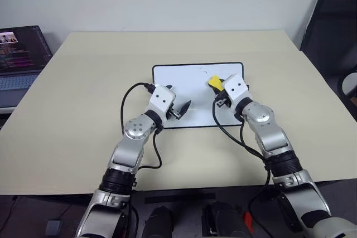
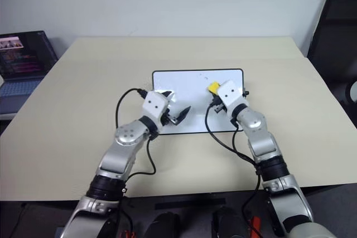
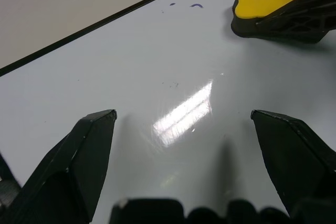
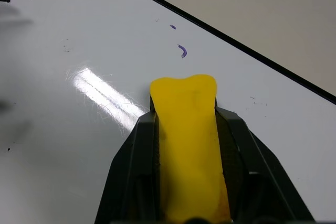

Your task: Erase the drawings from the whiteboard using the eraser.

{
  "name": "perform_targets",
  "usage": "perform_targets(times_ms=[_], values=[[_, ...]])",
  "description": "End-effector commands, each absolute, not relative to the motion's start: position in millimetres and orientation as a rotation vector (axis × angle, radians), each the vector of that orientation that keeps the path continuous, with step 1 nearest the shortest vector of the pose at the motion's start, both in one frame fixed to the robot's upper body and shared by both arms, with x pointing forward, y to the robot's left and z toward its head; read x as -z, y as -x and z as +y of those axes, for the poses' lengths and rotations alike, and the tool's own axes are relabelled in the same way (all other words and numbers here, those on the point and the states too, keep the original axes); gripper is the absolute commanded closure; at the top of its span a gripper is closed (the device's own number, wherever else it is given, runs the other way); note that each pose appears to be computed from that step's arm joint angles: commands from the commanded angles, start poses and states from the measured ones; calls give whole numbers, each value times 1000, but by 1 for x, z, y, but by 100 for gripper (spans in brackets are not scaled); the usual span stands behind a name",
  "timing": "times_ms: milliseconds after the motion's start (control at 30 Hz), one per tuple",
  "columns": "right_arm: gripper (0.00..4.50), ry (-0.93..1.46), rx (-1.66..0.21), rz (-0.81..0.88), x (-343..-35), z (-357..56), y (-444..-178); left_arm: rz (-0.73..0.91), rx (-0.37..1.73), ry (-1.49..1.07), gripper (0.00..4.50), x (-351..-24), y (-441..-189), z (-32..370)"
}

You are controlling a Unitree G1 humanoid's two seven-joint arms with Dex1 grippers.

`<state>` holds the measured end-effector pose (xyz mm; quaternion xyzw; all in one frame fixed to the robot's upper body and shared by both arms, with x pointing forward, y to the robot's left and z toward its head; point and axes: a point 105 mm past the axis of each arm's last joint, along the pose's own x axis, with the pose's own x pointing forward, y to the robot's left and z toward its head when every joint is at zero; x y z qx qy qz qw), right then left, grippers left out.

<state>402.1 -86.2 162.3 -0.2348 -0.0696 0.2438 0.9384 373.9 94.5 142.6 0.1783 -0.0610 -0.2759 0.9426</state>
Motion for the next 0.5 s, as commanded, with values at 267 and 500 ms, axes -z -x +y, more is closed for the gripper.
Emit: perform_targets(times_ms=[267,500], values=[[337,461,-501,-264,-200,-59,-422,-185,566,-370,0,-157,-374,92],[337,447,-527,-296,-207,-45,-426,-179,549,-378,0,-157,-374,99]])
